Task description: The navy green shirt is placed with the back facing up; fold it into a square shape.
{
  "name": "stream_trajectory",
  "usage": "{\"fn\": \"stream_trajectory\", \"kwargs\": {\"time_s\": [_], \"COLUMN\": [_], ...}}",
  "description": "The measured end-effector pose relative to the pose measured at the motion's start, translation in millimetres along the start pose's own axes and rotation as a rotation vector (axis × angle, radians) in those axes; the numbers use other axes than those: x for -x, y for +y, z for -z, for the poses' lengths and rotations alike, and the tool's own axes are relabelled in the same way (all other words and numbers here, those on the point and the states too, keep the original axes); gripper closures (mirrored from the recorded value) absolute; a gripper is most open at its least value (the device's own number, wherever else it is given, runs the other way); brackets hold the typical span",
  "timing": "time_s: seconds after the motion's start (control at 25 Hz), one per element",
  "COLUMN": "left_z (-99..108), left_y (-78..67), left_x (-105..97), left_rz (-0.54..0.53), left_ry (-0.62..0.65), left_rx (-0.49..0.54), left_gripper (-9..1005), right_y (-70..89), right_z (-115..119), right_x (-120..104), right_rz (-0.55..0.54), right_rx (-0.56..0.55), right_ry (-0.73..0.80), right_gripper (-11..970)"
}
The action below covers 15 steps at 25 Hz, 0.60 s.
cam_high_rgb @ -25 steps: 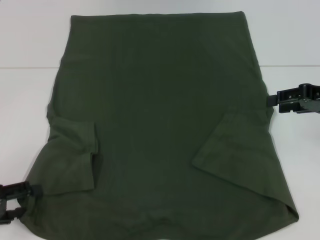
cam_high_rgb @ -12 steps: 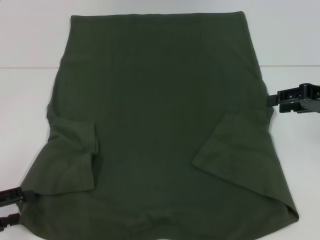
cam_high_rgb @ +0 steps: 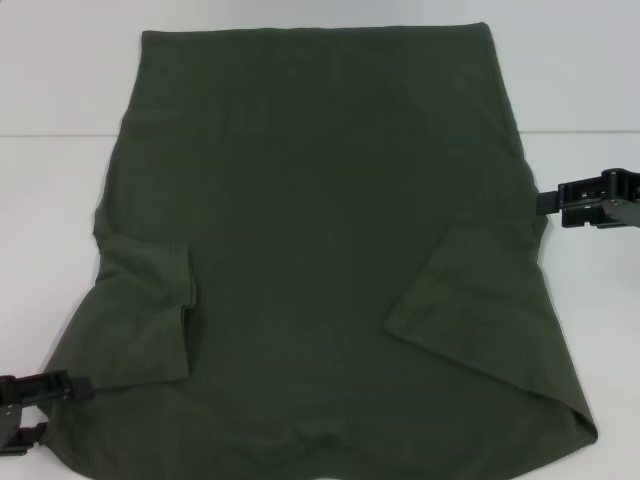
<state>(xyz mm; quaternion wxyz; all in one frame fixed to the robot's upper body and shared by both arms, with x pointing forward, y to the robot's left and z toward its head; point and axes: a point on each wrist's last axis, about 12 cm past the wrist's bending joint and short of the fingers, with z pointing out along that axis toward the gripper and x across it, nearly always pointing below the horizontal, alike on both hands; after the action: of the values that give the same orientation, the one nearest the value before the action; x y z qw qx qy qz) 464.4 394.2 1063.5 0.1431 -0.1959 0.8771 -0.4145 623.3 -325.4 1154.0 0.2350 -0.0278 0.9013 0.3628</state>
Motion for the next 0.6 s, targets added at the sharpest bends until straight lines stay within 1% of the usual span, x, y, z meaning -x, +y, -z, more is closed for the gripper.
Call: {"fn": "stream_trajectory", "kwargs": {"time_s": [0.2, 0.6], "left_z": [-0.6, -0.6], "left_y": [-1.9, -1.7], "left_x": [1.7, 1.5], "left_rz": [-0.002, -0.01], "left_ry": [-0.003, 0.003], "left_rx": [0.0, 0.009], "left_gripper": [94, 298], "right_y": [-1.6, -3.4], "right_z": [0.7, 2.4], "right_x": [-1.5, -2.2], "right_rz": [-0.005, -0.004], "right_rx": [-0.001, -0.004], "right_ry": [-0.001, -0.004], "right_gripper": [379, 380]}}
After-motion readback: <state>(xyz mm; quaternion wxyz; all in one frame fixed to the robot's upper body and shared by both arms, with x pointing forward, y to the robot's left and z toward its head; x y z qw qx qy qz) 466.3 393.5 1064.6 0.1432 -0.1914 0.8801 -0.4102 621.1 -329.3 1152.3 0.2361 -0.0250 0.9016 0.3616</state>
